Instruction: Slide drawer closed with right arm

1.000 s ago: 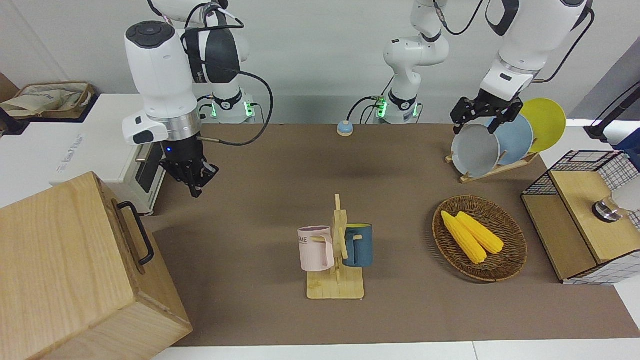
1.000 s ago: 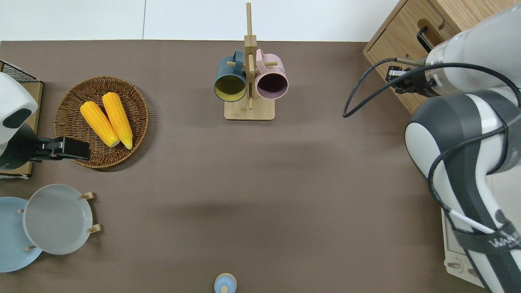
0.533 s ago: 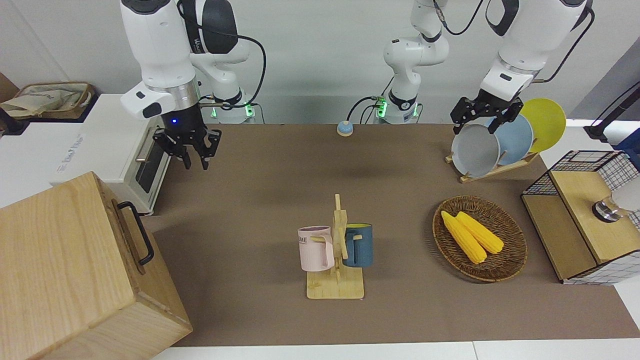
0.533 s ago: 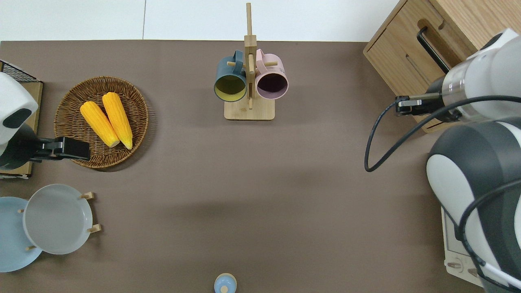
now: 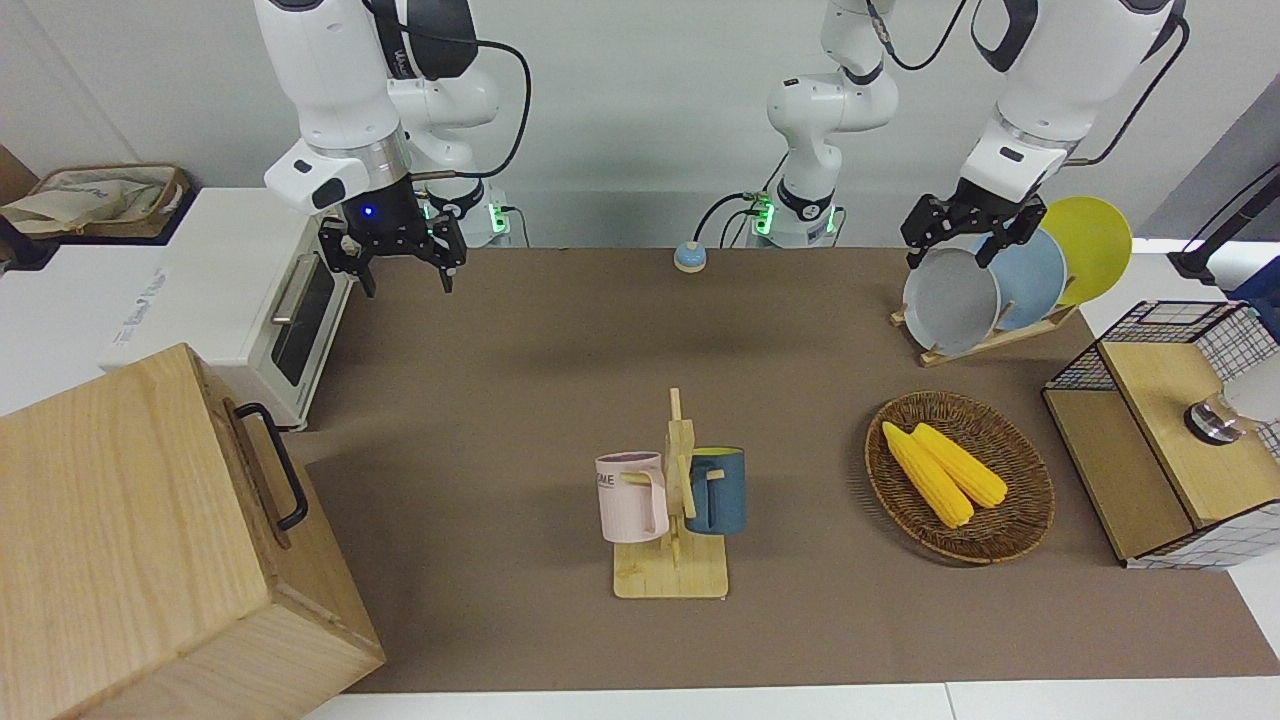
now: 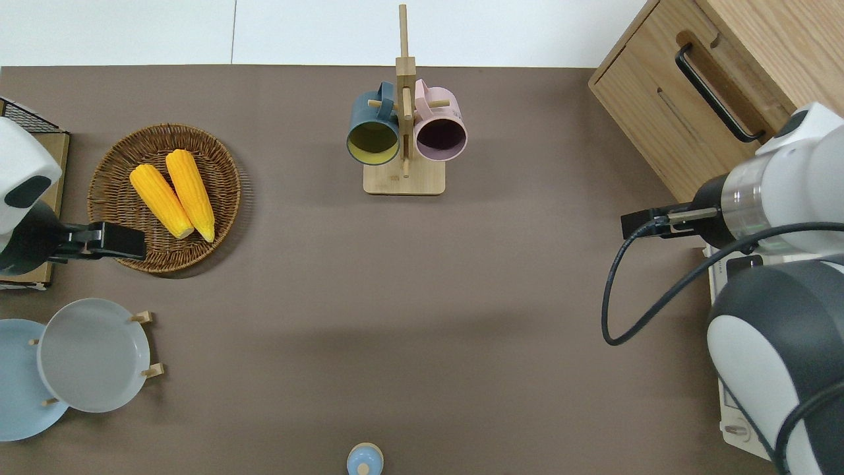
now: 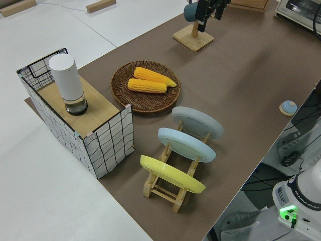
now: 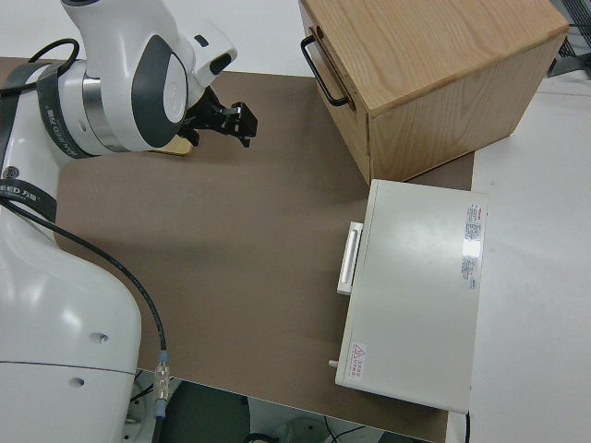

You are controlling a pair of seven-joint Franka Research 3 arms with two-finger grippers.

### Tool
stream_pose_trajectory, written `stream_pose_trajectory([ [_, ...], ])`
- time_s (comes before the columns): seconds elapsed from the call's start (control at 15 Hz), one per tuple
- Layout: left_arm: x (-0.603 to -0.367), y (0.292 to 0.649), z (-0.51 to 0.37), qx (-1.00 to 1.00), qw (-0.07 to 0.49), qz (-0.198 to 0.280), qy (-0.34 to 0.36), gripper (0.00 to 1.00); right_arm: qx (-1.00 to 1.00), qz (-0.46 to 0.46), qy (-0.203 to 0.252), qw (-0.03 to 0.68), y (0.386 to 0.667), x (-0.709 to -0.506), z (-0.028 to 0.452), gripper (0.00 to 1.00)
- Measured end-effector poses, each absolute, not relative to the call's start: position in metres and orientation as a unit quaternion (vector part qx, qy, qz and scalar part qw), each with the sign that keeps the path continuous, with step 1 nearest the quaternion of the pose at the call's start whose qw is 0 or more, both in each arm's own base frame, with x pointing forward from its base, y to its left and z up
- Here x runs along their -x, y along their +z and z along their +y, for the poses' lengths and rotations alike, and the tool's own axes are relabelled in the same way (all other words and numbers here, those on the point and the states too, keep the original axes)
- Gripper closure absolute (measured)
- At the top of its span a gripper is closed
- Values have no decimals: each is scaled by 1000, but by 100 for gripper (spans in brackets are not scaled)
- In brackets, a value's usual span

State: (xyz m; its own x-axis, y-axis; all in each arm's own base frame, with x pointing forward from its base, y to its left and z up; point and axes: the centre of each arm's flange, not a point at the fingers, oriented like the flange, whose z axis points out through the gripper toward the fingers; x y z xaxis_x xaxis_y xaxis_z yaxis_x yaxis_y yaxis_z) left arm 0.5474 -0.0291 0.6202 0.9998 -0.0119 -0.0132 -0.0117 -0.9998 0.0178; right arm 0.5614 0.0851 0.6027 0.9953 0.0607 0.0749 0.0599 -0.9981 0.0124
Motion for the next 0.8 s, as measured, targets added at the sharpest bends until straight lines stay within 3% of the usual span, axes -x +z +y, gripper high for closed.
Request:
stream_pose_trajectory([
  [0.8,-547,620,-29,-1000,9,-6,-7,0,-998,49,43,8,636,-534,80,2],
])
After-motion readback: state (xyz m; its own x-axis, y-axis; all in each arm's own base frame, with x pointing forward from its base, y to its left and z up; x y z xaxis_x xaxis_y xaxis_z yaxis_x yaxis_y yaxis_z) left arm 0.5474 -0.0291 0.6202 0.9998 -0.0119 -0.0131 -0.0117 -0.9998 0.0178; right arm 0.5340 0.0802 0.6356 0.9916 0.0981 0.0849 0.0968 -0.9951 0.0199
